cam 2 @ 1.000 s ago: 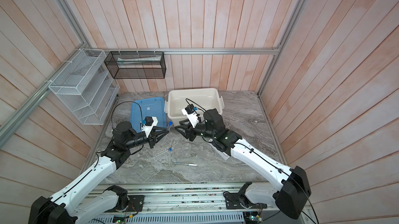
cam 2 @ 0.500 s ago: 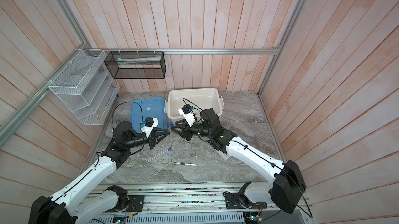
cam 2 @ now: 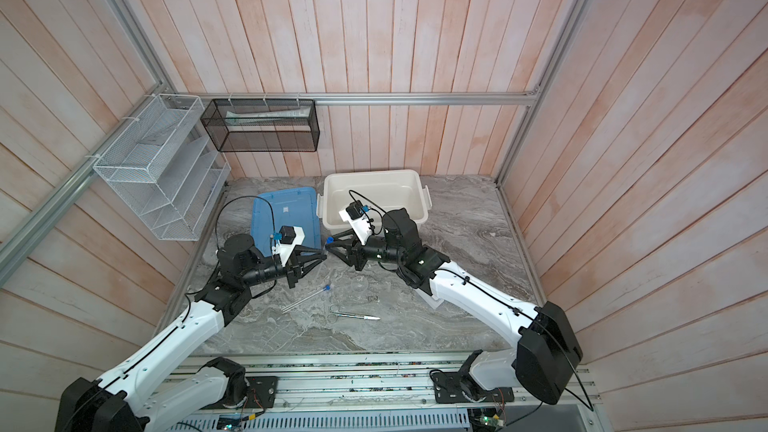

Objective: Organize the chemistry lab equipment
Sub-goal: 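Close the right gripper on the blue cap above the left gripper, then open the left gripper and pull both arms apart, right gripper holding the tube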

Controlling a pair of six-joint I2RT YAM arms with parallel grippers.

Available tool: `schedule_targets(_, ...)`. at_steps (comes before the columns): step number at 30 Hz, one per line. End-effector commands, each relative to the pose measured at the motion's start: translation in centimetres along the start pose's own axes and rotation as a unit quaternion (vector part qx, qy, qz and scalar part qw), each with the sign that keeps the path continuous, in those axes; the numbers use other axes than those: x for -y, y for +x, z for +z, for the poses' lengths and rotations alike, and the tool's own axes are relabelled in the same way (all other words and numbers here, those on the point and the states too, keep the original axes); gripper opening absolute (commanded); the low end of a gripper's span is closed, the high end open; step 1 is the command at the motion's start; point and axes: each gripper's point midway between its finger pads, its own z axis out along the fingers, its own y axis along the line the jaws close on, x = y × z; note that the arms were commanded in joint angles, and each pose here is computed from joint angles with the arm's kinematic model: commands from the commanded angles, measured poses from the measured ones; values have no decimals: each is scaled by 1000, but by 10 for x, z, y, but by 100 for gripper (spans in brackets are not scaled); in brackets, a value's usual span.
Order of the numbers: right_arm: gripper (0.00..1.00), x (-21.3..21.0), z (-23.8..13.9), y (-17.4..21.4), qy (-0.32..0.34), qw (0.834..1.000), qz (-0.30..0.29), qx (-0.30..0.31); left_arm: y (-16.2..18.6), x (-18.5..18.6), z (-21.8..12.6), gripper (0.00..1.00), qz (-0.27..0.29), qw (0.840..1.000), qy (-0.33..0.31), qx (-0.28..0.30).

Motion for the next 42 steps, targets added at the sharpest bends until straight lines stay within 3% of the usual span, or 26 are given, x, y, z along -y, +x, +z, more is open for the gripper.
schedule_targets(1, 37, -7, 5, -6, -19, 1000, -2, 9, -5, 2, -2, 19, 6, 1000, 3, 7)
schedule_targets(10, 31, -7, 10, -5, -23, 1000, 2, 8, -5, 1, -2, 19, 9, 1000, 0, 5)
schedule_targets(24, 12, -6, 11, -4, -23, 1000, 4, 10, -6, 0, -3, 20, 10, 1000, -2, 6)
schedule_targets(36, 6, -2, 9, -6, -5, 1000, 3, 11, -7, -2, -3, 44, 12, 1000, -10, 7)
schedule_targets(42, 5, 9, -9, -7, 60, 998, -5, -10, -9, -11, -9, 48, 24, 998, -51, -3)
